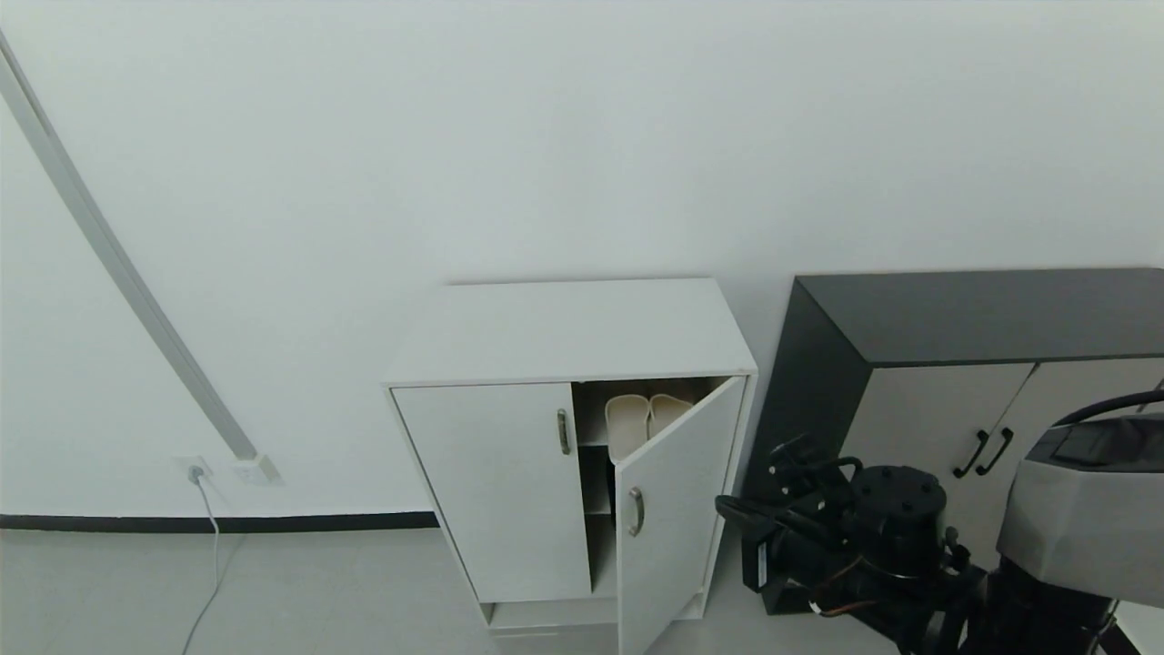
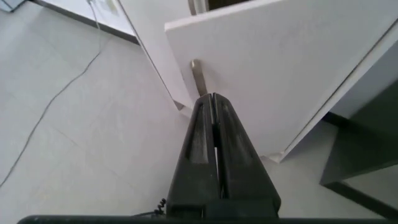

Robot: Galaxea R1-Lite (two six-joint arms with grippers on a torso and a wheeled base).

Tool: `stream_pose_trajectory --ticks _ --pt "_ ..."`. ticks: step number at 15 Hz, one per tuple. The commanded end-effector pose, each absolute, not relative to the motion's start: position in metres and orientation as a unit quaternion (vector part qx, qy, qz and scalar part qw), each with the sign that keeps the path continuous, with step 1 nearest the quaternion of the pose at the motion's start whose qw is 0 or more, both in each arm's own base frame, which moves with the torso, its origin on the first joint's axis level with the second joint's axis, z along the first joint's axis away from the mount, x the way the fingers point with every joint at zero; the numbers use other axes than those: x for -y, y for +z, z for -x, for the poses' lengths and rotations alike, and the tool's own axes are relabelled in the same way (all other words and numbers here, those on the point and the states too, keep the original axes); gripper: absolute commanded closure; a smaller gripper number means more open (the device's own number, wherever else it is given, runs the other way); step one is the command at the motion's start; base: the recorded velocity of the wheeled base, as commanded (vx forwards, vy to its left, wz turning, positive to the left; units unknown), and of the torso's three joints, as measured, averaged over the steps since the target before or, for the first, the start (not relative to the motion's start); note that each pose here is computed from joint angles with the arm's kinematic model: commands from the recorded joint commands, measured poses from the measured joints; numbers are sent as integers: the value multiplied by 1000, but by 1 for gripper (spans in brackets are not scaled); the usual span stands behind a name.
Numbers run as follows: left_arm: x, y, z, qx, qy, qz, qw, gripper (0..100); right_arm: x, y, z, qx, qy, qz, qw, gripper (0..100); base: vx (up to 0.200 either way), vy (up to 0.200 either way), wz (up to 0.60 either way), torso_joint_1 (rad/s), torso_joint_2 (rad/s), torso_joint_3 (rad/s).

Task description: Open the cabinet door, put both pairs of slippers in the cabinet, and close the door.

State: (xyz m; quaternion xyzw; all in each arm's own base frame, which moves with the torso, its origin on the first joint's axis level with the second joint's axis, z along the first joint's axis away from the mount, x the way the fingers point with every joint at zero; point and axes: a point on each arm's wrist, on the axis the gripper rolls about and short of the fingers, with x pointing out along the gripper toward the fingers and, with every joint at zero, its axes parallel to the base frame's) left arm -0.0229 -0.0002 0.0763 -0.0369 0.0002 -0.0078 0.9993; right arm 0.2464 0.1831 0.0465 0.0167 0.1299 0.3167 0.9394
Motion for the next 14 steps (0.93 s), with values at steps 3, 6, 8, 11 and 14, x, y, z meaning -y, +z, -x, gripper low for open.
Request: stream_pose_trajectory --ticks 3,6,8,11,14 --pt "0 76 23 0 -8 37 999 100 -174 35 -220 -156 329 -5 931 100 200 0 0 -1 1 4" --pt "0 76 23 0 -8 37 999 100 -171 29 -215 -175 327 1 929 100 133 0 0 5 2 -2" --pt "0 76 23 0 -8 37 999 100 -175 25 -221 -174 327 0 929 100 0 0 0 0 0 0" --pt "0 76 23 0 -8 38 999 100 -183 19 -232 -167 322 -2 932 100 0 0 0 0 0 0" --pt "0 76 23 0 -8 38 999 100 -188 15 -245 -182 299 5 937 100 0 0 0 0 0 0"
